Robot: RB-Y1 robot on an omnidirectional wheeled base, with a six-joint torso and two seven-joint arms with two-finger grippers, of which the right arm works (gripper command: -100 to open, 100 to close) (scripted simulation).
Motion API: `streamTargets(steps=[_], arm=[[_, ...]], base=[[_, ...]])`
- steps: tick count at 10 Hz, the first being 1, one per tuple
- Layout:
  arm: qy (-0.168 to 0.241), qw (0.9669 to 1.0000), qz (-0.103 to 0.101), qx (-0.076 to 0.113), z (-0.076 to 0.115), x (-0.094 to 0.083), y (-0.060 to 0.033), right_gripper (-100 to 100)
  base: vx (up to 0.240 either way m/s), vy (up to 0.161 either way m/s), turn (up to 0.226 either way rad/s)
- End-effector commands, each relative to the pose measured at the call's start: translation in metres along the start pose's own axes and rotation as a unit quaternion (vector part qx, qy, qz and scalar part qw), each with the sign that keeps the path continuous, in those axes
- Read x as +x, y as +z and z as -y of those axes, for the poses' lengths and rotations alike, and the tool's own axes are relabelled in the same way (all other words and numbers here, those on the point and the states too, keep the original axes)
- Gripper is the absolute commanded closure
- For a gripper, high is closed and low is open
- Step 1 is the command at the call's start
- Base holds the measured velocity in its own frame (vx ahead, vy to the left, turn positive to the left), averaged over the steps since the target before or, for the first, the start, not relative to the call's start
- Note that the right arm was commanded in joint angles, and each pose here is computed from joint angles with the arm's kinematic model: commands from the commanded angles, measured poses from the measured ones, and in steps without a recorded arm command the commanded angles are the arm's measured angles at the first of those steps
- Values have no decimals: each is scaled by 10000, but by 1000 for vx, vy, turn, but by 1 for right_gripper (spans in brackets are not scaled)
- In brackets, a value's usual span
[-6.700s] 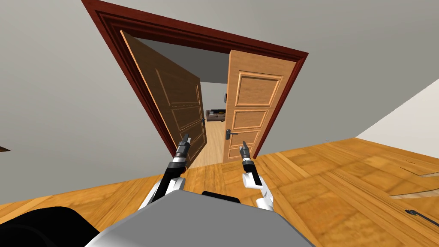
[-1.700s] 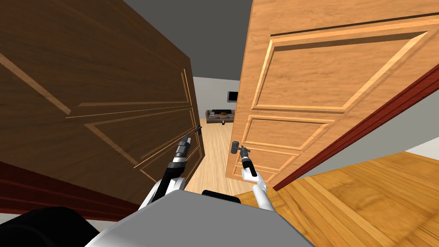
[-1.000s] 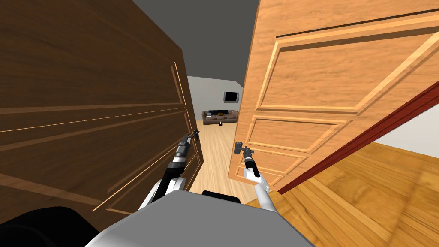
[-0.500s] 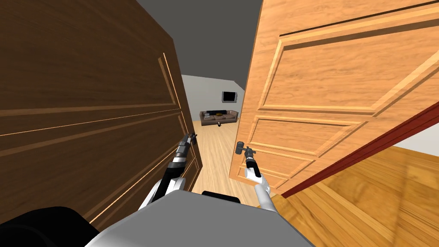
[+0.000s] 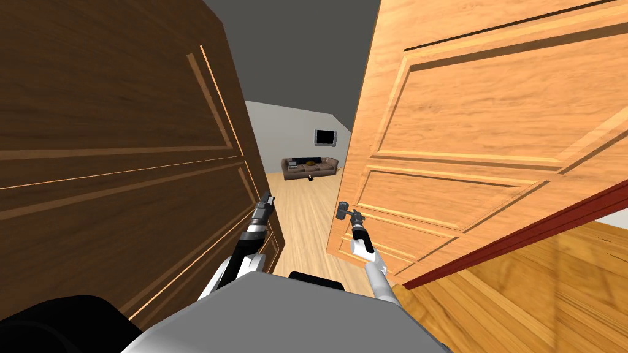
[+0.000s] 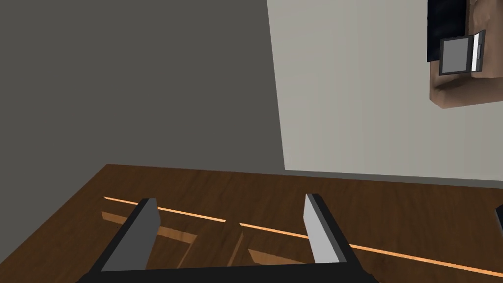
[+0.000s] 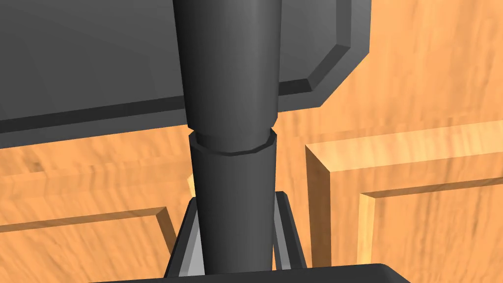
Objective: Push the door open
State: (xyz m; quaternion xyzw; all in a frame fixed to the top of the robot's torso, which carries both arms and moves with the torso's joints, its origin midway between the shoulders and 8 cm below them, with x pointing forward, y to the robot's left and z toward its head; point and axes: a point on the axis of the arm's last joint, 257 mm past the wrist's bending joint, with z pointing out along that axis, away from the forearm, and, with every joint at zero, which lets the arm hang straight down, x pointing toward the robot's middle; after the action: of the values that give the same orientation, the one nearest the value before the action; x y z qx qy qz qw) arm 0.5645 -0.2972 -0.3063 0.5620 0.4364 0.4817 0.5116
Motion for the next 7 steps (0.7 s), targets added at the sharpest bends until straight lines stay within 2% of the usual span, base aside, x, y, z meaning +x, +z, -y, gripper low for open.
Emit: streamTargets(steps=[1,7], arm=[[-101,9998,117,-148,-137,-148,59,100],[-190,9992,283,-227,-193,-227,140,100]], base=[[234,-29,-97],[192,-14,-156]])
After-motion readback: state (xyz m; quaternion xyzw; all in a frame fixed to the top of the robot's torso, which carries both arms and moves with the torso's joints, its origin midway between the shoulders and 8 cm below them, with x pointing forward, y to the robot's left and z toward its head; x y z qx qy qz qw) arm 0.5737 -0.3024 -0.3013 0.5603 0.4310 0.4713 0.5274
